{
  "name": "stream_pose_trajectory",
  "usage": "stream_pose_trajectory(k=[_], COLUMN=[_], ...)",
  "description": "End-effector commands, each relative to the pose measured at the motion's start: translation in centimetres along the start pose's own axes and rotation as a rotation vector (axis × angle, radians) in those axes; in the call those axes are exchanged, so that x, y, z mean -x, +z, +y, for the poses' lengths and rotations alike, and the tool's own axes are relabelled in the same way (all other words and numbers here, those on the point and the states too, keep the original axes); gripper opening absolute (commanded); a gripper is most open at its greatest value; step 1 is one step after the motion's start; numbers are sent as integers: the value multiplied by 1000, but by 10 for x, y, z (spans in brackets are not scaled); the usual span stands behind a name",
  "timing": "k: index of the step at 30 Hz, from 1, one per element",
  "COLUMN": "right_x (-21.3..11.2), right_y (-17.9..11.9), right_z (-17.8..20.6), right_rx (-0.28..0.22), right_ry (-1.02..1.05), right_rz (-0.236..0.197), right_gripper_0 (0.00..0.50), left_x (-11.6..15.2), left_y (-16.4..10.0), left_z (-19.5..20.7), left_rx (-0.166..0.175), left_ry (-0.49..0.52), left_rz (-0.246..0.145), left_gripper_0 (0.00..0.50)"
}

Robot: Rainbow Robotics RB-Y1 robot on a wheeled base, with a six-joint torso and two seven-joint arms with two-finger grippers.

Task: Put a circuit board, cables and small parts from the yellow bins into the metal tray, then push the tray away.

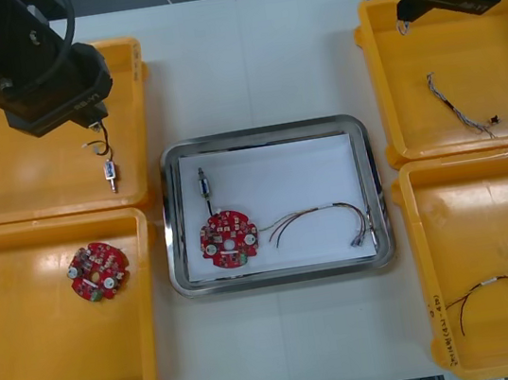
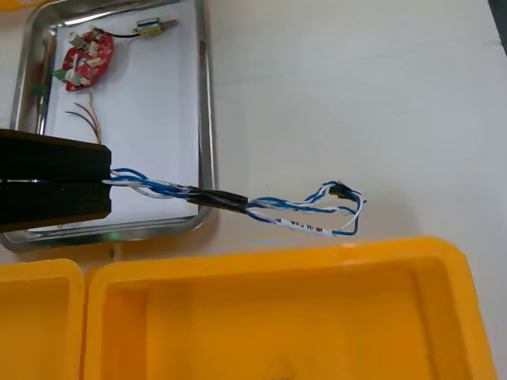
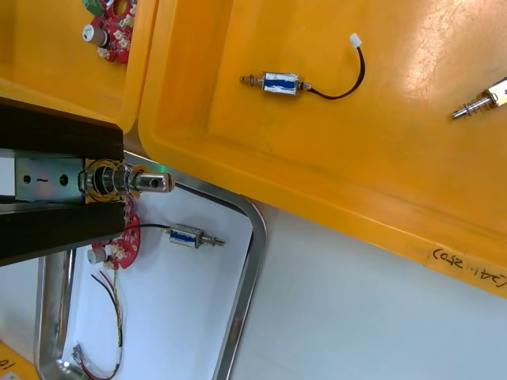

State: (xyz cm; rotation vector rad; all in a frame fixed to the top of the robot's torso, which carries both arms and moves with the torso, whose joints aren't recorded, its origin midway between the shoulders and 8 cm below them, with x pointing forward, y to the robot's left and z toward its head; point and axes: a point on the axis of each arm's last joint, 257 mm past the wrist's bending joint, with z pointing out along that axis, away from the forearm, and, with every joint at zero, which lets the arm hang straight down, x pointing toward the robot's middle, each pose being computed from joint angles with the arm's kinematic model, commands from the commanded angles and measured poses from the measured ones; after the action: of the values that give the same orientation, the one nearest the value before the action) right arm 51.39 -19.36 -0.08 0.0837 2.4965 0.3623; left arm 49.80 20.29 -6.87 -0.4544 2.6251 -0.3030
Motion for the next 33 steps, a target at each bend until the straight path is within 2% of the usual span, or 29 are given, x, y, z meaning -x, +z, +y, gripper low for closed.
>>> stream_pose_trajectory(k=[1,8,10,15,21,29,33], right_x=[-23,-59,-65,-82,-101,-125,-127], right_y=[-9,-13,-13,-8,4,25,30], right_z=[13,38,39,43,47,44,39], right_rx=[-12,69,72,65,28,-4,-12], right_ry=[-216,-371,-437,-596,-784,-1001,-1063], right_rz=[4,37,36,38,52,122,135], right_gripper_0=[0,0,0,0,0,0,0], left_x=[12,12,11,11,10,11,10], left_y=[-20,-20,-20,-19,-18,-17,-16], left_z=[0,0,0,1,2,4,4], left_rx=[11,11,11,12,15,18,18], left_ry=[93,96,98,97,95,85,85], left_rz=[-53,-53,-51,-50,-48,-49,-47], left_gripper_0=[0,0,2,1,0,1,1])
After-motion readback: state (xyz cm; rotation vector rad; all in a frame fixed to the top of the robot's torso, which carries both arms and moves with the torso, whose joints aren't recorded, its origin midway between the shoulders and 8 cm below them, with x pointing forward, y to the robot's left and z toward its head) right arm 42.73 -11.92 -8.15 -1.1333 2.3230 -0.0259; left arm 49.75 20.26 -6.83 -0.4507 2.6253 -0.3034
